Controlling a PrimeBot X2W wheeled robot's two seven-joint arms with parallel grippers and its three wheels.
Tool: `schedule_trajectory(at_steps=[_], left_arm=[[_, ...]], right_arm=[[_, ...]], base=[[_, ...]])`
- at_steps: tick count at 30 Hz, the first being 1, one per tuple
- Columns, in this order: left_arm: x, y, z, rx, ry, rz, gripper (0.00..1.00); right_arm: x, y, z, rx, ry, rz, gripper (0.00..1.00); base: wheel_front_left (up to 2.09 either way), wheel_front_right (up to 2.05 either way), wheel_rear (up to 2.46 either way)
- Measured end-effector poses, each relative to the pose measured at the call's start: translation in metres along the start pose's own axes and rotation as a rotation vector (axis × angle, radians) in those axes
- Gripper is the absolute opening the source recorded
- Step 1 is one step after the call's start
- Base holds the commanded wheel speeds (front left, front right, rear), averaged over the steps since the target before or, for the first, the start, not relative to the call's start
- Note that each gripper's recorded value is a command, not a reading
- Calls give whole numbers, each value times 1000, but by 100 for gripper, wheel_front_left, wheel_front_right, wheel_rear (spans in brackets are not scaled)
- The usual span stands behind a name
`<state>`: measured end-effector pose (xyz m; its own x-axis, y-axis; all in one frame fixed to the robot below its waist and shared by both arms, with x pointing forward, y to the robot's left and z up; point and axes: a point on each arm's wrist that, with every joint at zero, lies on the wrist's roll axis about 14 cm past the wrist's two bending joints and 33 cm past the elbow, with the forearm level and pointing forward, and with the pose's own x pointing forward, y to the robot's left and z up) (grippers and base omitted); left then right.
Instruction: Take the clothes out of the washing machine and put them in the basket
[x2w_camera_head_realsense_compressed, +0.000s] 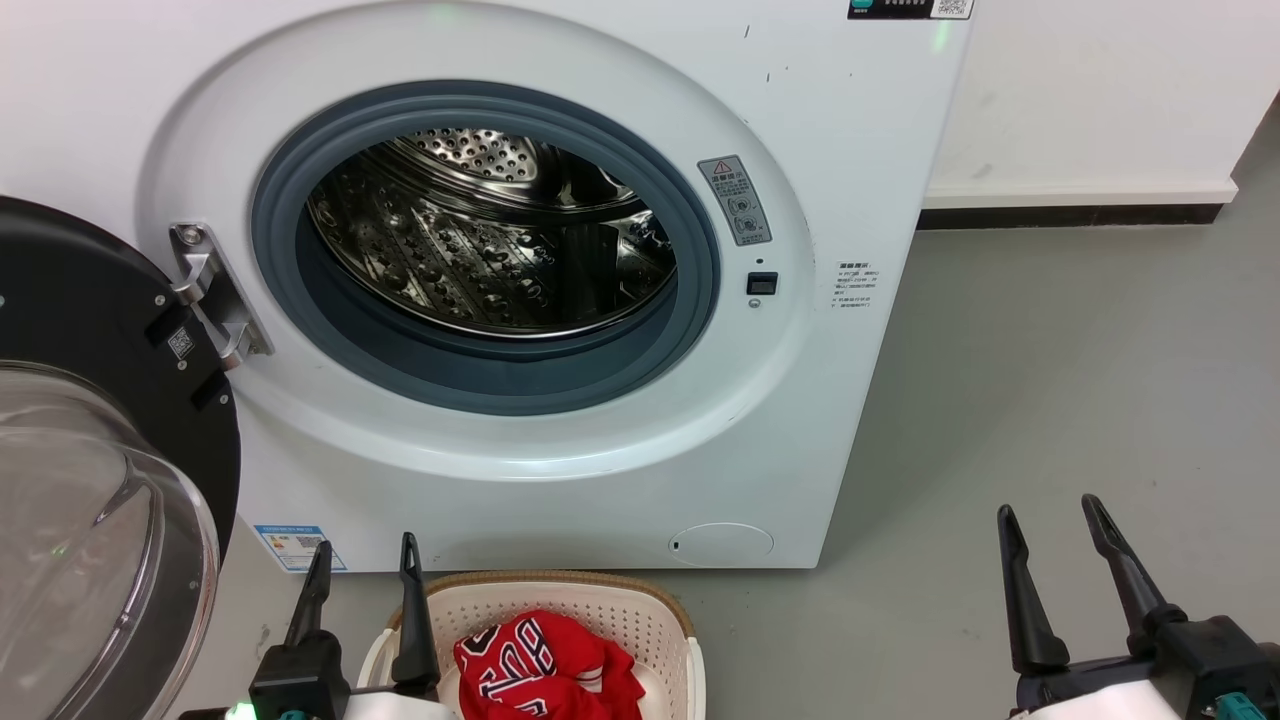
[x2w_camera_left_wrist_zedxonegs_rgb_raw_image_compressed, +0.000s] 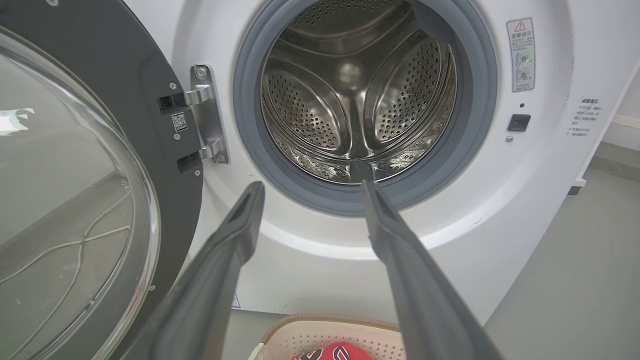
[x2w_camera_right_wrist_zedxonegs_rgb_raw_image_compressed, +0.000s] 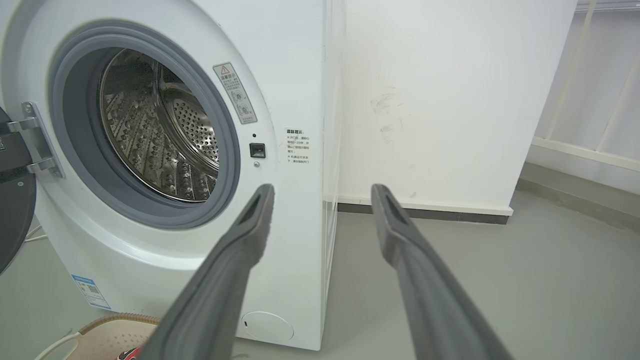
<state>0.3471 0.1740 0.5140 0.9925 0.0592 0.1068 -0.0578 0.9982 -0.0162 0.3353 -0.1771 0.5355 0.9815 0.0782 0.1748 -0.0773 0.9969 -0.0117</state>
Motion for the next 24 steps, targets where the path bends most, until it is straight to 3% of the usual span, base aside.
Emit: schedule_trajectory(at_steps=[11,12,16,24], left_arm=[[0,5,-2,6,5,21,100],[-1,5,-3,7,11,22,0],[-7,5,-19,6,66,21,0],[-8,10,-31,-155,130,52,0]], right_arm=[[1,2,-2,1,6,5,100],[0,2,-4,1,12,6,0],[-4,2,-17,9,56,4,0],[-5,-4,-24,178,80,-42,0]], base=[[0,0,0],[0,0,0],[0,0,0],[0,0,0]])
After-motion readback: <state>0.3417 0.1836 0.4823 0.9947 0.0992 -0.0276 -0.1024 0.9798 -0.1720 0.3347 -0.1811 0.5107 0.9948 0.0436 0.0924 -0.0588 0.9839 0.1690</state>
